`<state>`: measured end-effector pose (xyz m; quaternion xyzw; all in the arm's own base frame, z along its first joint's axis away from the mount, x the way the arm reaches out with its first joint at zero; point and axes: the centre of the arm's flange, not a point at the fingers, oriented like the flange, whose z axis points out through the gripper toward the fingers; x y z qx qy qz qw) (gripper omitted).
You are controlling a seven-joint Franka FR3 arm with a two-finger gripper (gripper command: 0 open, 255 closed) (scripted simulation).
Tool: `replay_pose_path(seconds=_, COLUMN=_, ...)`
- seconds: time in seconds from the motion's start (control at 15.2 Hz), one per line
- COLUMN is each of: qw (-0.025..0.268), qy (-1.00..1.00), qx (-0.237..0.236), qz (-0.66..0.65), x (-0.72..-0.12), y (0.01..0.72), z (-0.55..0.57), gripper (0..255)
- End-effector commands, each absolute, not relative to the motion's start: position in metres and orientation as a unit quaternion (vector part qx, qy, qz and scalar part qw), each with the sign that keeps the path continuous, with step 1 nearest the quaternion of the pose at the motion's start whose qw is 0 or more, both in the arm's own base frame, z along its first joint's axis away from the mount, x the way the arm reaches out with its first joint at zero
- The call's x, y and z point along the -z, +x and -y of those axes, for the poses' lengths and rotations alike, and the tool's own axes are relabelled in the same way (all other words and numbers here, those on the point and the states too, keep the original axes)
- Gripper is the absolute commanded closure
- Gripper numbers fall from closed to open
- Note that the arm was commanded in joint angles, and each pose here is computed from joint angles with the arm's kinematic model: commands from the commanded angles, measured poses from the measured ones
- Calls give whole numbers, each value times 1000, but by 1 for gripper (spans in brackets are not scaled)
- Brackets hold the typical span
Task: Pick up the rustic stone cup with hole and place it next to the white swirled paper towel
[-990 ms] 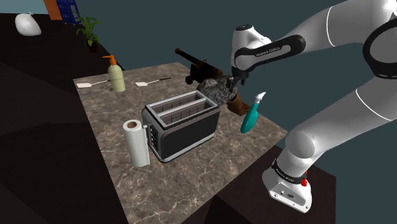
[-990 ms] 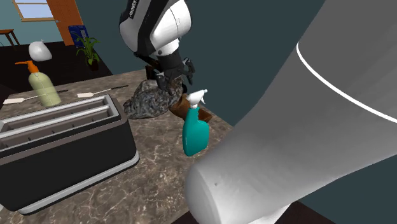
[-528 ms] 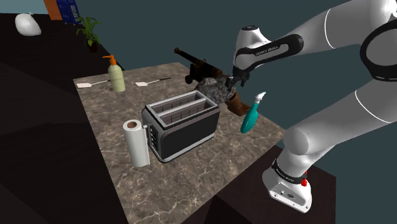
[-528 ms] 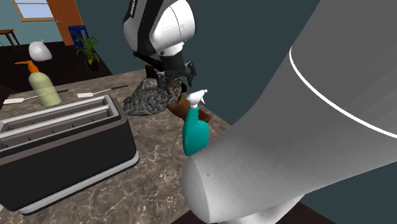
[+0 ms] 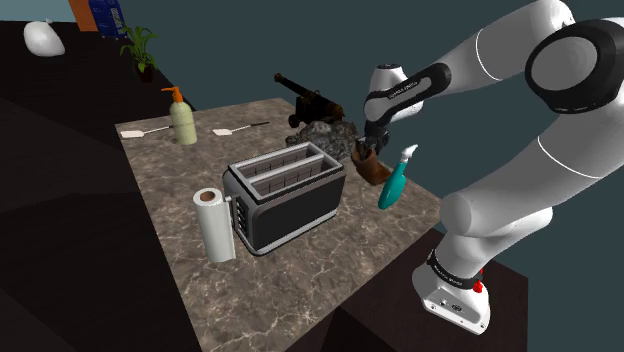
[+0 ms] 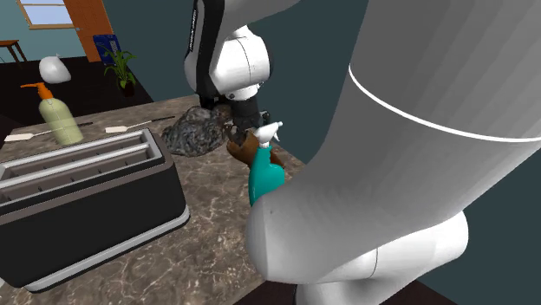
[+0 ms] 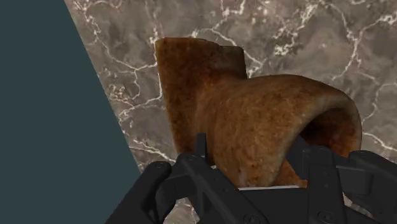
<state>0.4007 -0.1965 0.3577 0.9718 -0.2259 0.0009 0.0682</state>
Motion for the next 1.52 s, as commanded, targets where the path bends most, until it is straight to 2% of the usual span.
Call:
replay_pose_path(seconds=0.0, qw=181, qy=976, qx=44, qz=113, x=-352, y=392, z=212, gripper=255)
replay_pose_path(seconds=0.46, qw=180, qy=976, qx=44, qz=112, x=-351, y=387, z=206, gripper=255)
replay_pose_path(seconds=0.53, qw=187, qy=974, qx=40, qz=118, x=-363, y=403, z=192, gripper=255)
replay_pose_path(seconds=1.45, qw=187, qy=974, qx=40, qz=118, x=-437, y=403, z=192, gripper=255)
